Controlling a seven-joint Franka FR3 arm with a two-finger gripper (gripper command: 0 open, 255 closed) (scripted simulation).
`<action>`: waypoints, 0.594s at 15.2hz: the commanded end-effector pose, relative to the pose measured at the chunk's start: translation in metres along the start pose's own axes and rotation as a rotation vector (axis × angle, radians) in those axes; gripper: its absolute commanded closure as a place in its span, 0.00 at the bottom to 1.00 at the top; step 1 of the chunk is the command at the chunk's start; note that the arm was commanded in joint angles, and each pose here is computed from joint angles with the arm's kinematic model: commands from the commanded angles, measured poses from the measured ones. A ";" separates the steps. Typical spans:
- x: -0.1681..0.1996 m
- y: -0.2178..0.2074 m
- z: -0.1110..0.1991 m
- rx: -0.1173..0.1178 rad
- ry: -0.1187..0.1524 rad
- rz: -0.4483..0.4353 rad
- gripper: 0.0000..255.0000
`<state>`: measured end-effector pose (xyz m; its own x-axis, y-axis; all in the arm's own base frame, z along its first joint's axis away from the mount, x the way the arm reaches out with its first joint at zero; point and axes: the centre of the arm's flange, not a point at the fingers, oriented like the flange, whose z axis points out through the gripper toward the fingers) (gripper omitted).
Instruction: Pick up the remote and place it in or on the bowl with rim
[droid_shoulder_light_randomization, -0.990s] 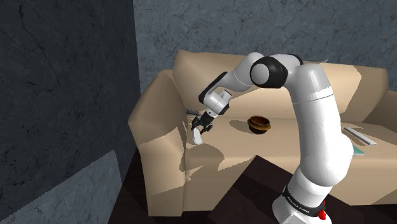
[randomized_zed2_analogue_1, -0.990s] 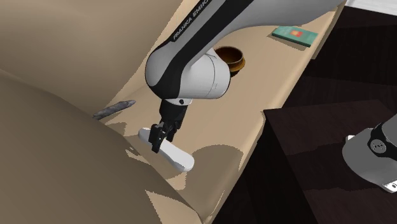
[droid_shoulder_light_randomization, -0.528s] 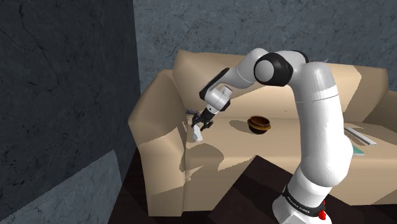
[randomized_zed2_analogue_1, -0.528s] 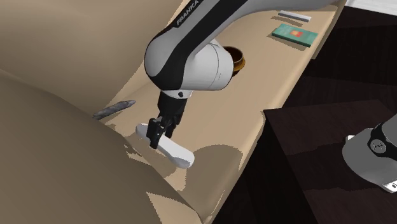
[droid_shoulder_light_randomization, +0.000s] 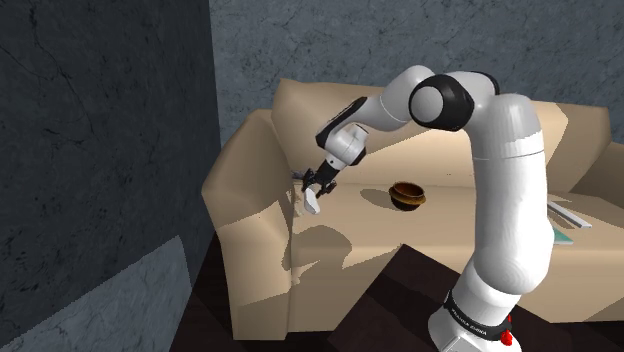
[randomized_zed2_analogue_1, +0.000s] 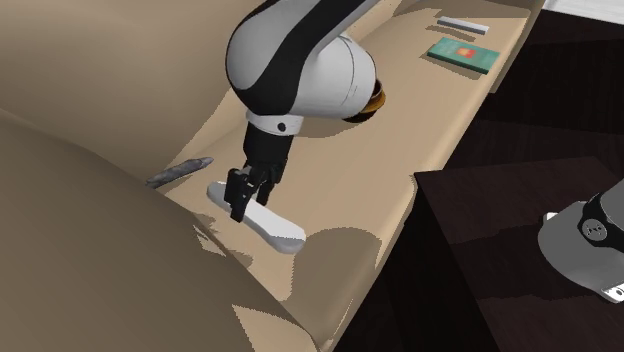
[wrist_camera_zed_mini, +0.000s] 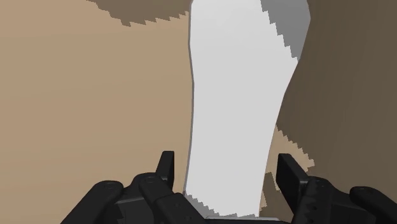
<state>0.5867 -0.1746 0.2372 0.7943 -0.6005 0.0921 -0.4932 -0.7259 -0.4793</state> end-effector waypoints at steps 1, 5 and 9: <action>0.001 -0.006 -0.010 0.000 0.000 0.000 1.00; 0.002 -0.016 -0.028 0.000 0.000 0.000 1.00; 0.004 -0.026 -0.046 0.000 0.000 0.000 1.00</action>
<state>0.5866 -0.1738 0.2849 0.7943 -0.6005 0.0920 -0.4932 -0.7259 -0.4795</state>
